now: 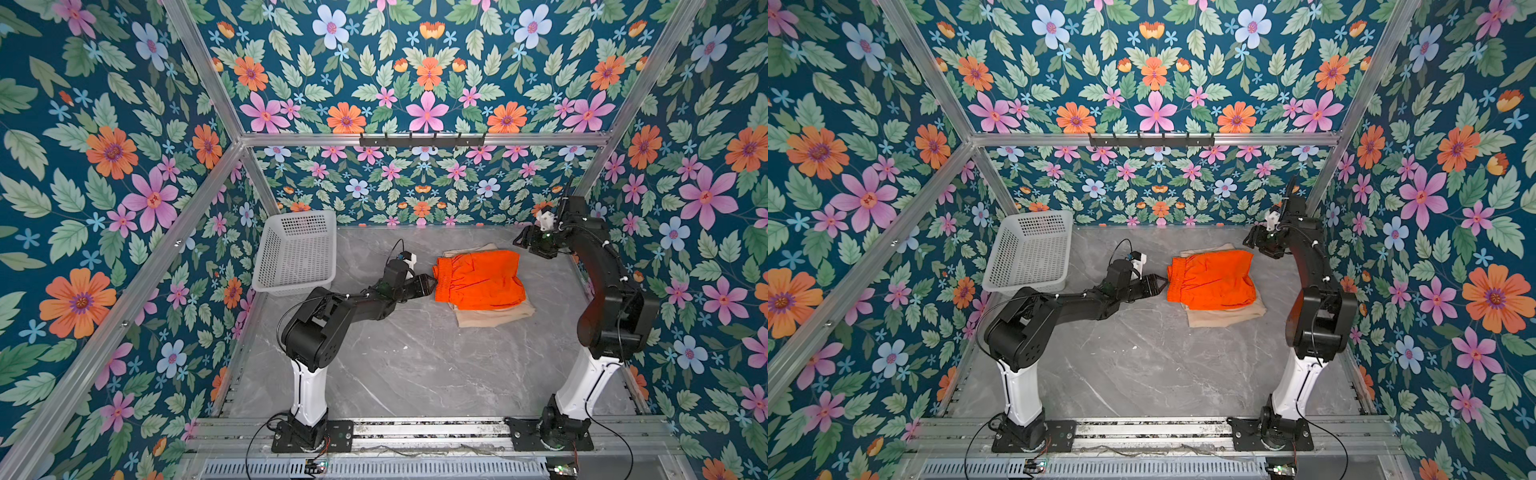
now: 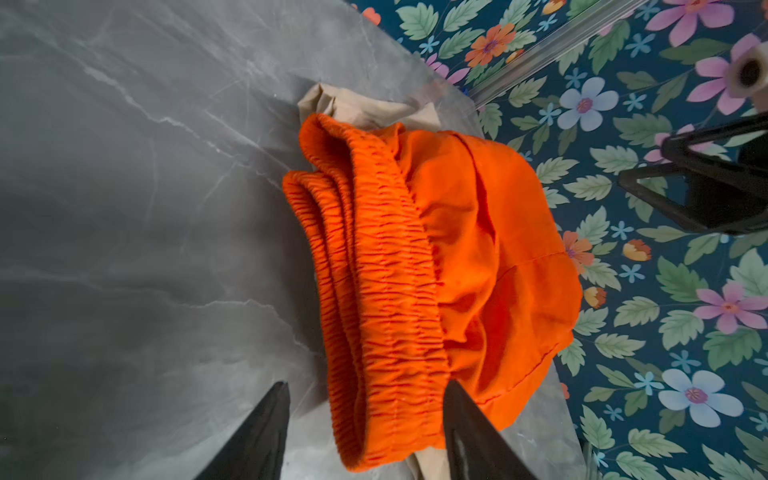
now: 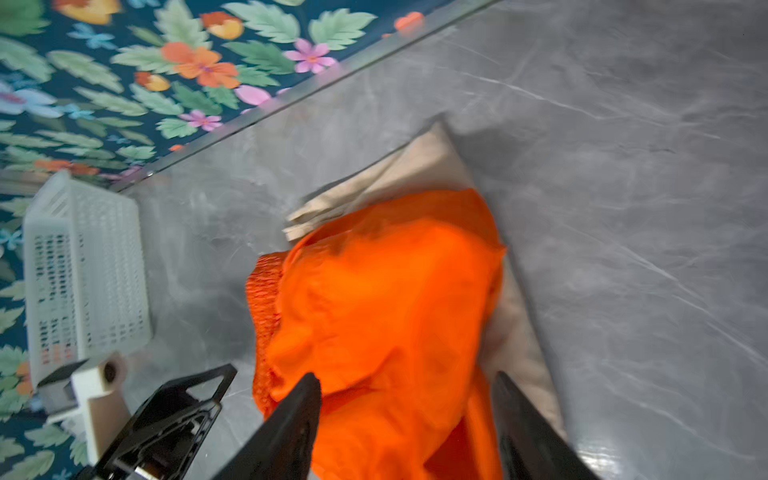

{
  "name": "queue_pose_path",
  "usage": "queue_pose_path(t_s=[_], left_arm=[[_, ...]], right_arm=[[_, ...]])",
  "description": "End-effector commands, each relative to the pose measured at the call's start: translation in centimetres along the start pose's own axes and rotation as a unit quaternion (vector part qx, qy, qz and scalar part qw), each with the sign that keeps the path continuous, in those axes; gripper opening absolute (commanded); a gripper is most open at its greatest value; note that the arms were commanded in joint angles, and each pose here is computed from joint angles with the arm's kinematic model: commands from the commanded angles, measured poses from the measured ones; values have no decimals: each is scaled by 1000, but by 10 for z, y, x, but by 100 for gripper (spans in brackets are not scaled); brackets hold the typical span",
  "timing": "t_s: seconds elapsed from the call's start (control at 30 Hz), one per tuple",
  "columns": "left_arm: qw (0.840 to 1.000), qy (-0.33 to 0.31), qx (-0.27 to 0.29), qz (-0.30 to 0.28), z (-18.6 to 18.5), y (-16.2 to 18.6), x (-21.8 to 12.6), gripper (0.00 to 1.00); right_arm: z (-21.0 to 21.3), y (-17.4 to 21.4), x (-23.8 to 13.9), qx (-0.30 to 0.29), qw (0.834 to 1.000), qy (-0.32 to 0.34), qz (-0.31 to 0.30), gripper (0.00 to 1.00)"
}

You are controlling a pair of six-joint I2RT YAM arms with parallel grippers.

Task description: Fold and stack the shorts

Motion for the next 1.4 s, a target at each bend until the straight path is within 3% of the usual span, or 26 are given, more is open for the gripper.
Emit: queue_pose_path(t_s=[0.0, 0.13, 0.23, 0.37, 0.5, 0.6, 0.73, 0.9, 1.03, 1.13, 1.37], left_arm=[[999, 27, -7, -19, -8, -10, 6, 61], [999, 41, -17, -13, -10, -4, 16, 62], [999, 45, -22, -8, -11, -1, 21, 62], [999, 46, -22, -3, -11, 3, 24, 62], [999, 42, -24, 2, -10, 7, 25, 62], [999, 33, -22, -4, -9, 5, 21, 62], [1000, 8, -20, -19, -5, -4, 8, 62], [998, -40, -15, -37, 4, -11, -21, 64], [996, -78, -13, -42, 15, -11, -47, 64], [994, -96, -14, -47, 23, -9, -63, 65], [992, -114, -10, -48, 28, -9, -79, 65]], right_arm=[[22, 25, 4, -38, 997, -60, 27, 64], [12, 58, 41, -7, 994, -63, 94, 61], [-27, 69, 70, 40, 992, 23, 115, 59], [-80, 80, 92, 101, 979, 124, 128, 54], [-110, 75, 96, 117, 968, 186, 118, 52], [-97, 66, 84, 98, 973, 180, 104, 55], [-44, 52, 44, 34, 986, 150, 56, 62], [30, 77, 18, -64, 990, 122, 31, 67], [69, 117, 40, -119, 983, 124, 59, 69], [74, 141, 72, -122, 980, 124, 97, 69], [18, 153, 140, -81, 968, 184, 152, 69]])
Point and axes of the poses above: each gripper's point midway between its finger pads, its own x axis out along the fingers, its own z axis along the line the jaws close on, y = z × x, the point moved 5 cm from there along -x, back along the fingers, and after that the axes turned 14 degrees about x, right-handed, at the moved point
